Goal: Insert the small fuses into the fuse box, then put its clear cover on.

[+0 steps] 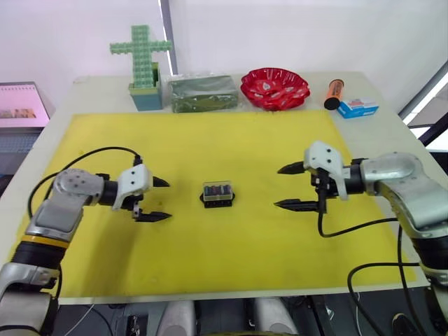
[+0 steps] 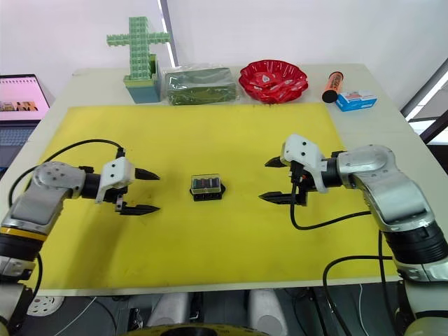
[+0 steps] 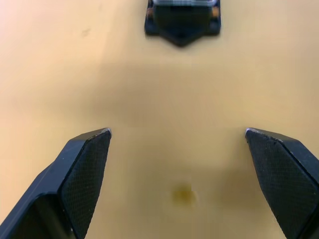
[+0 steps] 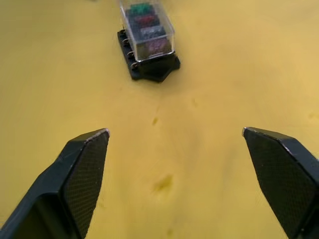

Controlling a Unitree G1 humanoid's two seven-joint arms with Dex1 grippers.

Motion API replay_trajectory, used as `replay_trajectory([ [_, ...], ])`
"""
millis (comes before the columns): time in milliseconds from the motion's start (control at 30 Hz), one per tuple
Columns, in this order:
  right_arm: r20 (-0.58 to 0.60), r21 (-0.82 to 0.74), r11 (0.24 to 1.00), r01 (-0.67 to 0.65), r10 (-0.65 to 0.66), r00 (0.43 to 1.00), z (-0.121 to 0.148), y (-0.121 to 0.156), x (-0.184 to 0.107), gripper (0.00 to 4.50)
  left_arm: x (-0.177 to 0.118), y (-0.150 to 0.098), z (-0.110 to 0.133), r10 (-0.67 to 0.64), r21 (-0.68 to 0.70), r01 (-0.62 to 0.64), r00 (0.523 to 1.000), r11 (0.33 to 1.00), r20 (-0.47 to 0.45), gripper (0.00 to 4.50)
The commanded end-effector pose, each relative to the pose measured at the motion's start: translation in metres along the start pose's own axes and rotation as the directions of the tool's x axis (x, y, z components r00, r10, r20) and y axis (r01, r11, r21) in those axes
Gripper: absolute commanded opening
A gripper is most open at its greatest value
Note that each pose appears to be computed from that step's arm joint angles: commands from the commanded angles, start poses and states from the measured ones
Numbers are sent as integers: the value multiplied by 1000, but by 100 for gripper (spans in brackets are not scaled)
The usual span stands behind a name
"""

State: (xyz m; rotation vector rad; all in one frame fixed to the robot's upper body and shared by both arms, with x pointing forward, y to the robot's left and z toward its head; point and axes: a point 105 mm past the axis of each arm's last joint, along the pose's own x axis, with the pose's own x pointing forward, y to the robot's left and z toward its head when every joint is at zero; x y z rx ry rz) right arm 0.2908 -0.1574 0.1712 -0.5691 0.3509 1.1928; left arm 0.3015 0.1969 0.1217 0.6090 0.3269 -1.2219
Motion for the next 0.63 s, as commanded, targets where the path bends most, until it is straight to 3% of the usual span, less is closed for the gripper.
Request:
replay_trajectory([
  [33, 9, -68, 998, 16, -15, 1000, 13, 1, -19, 446, -33, 6, 24, 93, -14, -92, 995, 996, 47, 450],
  [267, -45, -90, 996, 15, -19, 999, 11, 3, -41, 446, -70, -8, 44, 176, -122, -168, 982, 978, 65, 450],
  [633, -50, -98, 995, 6, -11, 999, 15, 4, -42, 446, -76, -19, 37, 200, -159, -194, 980, 968, 22, 450],
])
